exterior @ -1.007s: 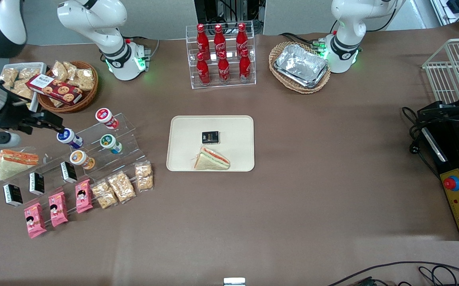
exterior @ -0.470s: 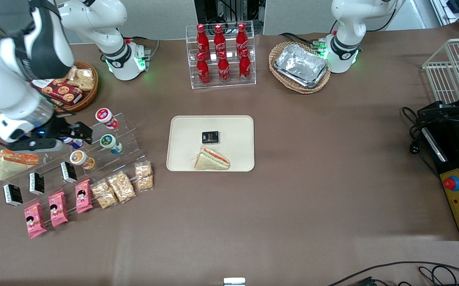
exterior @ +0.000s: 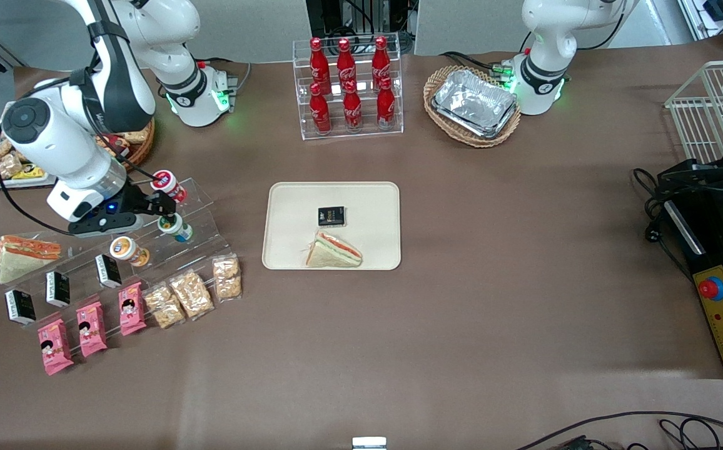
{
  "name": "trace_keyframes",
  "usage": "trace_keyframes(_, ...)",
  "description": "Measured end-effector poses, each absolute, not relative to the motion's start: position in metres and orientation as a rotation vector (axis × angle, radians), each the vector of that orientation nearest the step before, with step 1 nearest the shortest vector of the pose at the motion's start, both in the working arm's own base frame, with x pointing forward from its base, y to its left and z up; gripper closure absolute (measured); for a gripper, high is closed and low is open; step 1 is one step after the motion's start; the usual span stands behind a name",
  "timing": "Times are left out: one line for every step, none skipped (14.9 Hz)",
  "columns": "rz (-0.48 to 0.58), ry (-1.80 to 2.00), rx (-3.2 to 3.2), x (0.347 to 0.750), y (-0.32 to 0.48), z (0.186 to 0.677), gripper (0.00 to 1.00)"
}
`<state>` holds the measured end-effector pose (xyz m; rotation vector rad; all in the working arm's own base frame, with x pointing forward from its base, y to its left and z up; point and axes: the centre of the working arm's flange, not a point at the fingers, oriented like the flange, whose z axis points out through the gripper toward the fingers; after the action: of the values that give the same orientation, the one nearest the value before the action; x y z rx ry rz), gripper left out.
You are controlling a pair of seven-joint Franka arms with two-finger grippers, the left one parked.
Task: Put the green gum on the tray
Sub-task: 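Move the right gripper over the green-labelled gum jar on the rack, then lower the right gripper and close it on the green gum jar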
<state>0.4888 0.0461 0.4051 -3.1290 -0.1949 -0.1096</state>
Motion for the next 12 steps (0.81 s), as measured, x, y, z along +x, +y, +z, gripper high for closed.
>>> trace_keyframes(-0.118, -0.224, -3.128, 0.486, 0.046, 0.399, 0.00)
trace_keyframes(-0.127, -0.259, -3.125, 0.483, 0.045, 0.392, 0.00)
trace_keyframes(-0.133, -0.284, -3.124, 0.480, 0.045, 0.386, 0.00)
trace_keyframes(-0.140, -0.299, -3.122, 0.478, 0.044, 0.380, 0.00)
trace_keyframes(-0.152, -0.304, -3.121, 0.475, 0.043, 0.374, 0.00)
trace_keyframes(-0.167, -0.306, -3.121, 0.473, 0.043, 0.368, 0.00)
trace_keyframes(-0.184, -0.308, -3.120, 0.470, 0.042, 0.362, 0.00)
trace_keyframes(-0.195, -0.309, -3.119, 0.466, 0.042, 0.355, 0.00)
trace_keyframes(-0.197, -0.310, -3.119, 0.463, 0.042, 0.348, 0.00)
trace_keyframes(-0.197, -0.312, -3.119, 0.460, 0.041, 0.342, 0.00)
trace_keyframes(-0.194, -0.313, -3.119, 0.457, 0.041, 0.338, 0.00)
trace_keyframes(-0.189, -0.313, -3.120, 0.455, 0.041, 0.334, 0.00)
